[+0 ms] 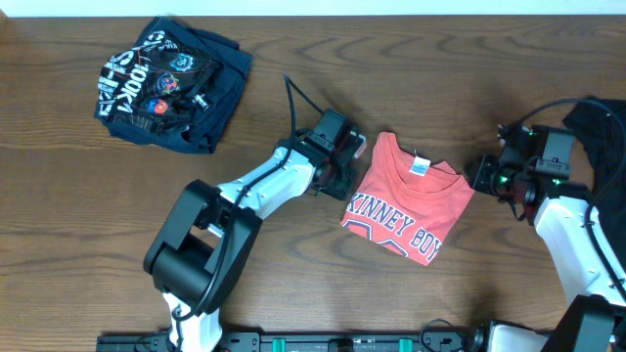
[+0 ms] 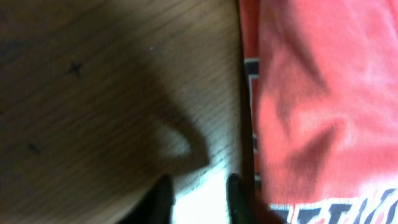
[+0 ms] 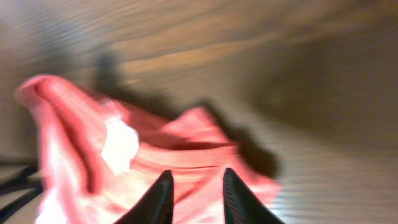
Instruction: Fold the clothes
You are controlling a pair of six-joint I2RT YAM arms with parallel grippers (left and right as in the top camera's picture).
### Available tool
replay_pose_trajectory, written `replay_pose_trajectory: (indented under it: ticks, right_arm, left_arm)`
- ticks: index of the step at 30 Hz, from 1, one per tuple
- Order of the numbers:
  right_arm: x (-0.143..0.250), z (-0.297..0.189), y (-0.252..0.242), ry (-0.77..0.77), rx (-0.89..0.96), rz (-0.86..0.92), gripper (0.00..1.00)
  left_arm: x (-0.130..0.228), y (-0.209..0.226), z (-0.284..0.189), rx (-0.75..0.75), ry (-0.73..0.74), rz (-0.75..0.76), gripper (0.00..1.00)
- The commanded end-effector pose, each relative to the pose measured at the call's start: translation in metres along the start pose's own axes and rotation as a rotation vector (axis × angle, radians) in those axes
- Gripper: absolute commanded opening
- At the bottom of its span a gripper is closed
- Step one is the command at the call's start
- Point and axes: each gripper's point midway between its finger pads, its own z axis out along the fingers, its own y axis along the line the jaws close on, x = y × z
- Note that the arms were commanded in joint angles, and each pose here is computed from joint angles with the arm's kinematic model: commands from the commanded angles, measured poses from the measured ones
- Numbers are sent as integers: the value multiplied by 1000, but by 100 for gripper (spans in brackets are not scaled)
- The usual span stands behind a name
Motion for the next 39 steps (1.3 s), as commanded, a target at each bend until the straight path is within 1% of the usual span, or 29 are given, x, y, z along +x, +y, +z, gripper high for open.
replay_pose_trajectory:
  ticks: [1, 2, 3, 4, 5, 6, 8, 9, 11, 14, 17, 19, 22, 24, 27, 33, 35, 37, 38, 39]
  right_arm:
    - [18, -6, 42, 82, -237, -27, 26]
    - [27, -5, 44, 121, -238, -8, 24]
    - [36, -4, 46, 154, -238, -3, 20]
    - [44, -3, 48, 183, -234, -1, 18]
    - [54, 0, 48, 218, -224, -1, 17]
    - [64, 3, 47, 248, -202, -5, 15]
    - [77, 11, 39, 281, -140, 21, 14]
    - [83, 16, 34, 295, -105, 55, 12]
    - [94, 25, 34, 314, -100, 98, 9]
    - [114, 40, 24, 350, -45, 169, 7]
    - [133, 49, -6, 378, 120, 300, 1]
    - [142, 51, -24, 384, 222, 363, 1]
    - [145, 49, -45, 370, 341, 367, 1]
    - [145, 45, -56, 354, 408, 368, 1]
    - [147, 42, -62, 358, 440, 363, 1]
    - [147, 42, -62, 360, 437, 356, 1]
    - [147, 42, -62, 360, 437, 356, 1]
    - [147, 42, -62, 360, 437, 356, 1]
    - [147, 42, -62, 359, 437, 356, 1]
    - [147, 42, -62, 360, 437, 356, 1]
  left_arm:
    - [-12, -1, -24, 7, -58, -17, 59]
    - [-12, -1, -28, 11, -62, -41, 63]
    - [-12, 0, -29, 11, -59, -68, 65]
    - [-11, 0, -30, 12, -59, -97, 68]
    - [-12, 1, -31, 12, -60, -122, 74]
    - [-14, 3, -31, 13, -68, -137, 77]
    - [-18, 0, -32, 35, -82, -134, 78]
    - [-21, -3, -32, 61, -90, -131, 78]
    - [-24, -12, -32, 113, -100, -121, 79]
    - [-23, -26, -28, 204, -87, -103, 79]
    - [-19, -37, -18, 287, -61, -90, 79]
    - [-15, -39, -9, 315, -39, -88, 79]
    - [-5, -37, 7, 335, 5, -107, 80]
    - [-1, -43, 13, 389, 27, -112, 80]
    - [-2, -58, 15, 489, 27, -98, 80]
    - [1, -84, 18, 616, 40, -59, 80]
    - [3, -92, 18, 628, 48, -43, 80]
    - [5, -99, 19, 633, 51, -26, 76]
    - [6, -102, 20, 635, 53, -19, 72]
    - [6, -105, 20, 638, 53, -11, 64]
